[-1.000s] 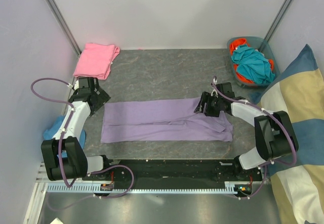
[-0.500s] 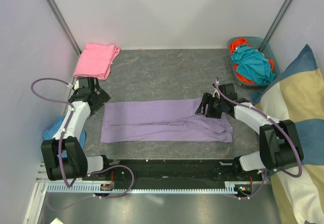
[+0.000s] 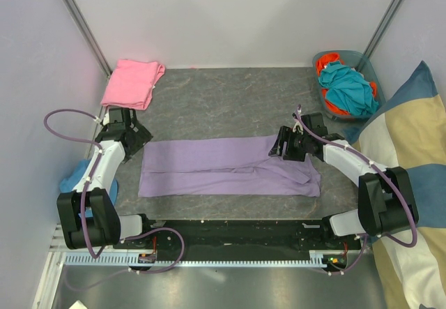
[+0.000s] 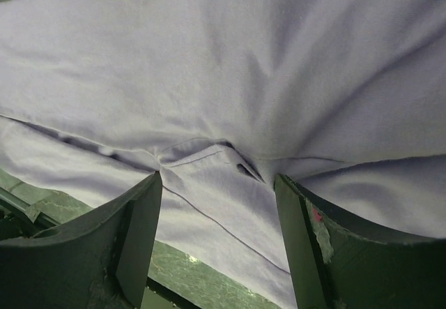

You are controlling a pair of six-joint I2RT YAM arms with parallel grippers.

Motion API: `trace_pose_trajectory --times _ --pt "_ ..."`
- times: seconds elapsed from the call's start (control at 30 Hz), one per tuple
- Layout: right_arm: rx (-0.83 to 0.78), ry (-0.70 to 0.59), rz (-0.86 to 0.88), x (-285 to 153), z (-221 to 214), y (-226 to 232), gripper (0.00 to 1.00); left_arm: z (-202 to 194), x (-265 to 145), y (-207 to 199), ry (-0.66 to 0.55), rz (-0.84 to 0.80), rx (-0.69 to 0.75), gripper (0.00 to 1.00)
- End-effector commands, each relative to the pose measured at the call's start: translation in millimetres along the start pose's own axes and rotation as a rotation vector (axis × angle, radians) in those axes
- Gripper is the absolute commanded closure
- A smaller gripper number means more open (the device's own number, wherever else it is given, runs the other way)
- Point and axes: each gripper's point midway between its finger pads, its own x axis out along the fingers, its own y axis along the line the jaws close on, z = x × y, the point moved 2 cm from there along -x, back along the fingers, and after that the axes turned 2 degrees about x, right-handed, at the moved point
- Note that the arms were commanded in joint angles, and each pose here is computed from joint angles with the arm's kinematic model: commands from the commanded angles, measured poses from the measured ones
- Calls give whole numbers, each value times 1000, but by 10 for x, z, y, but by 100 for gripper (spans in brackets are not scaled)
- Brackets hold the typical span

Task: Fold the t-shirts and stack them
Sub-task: Fold the other side of the tshirt into a rectangle

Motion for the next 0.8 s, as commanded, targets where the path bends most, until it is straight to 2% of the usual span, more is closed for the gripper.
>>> trace_pose_trajectory --times 0.0,0.4,0.77 --pt "-36 -25 31 -17 118 110 26 47 -36 -24 -26 -26 -1 0" --pt "-85 -143 64 -142 475 310 26 19 -31 -34 -14 -32 -2 0" --pt "-73 -95 56 -10 329 221 25 -4 -15 -22 -8 -28 -2 0"
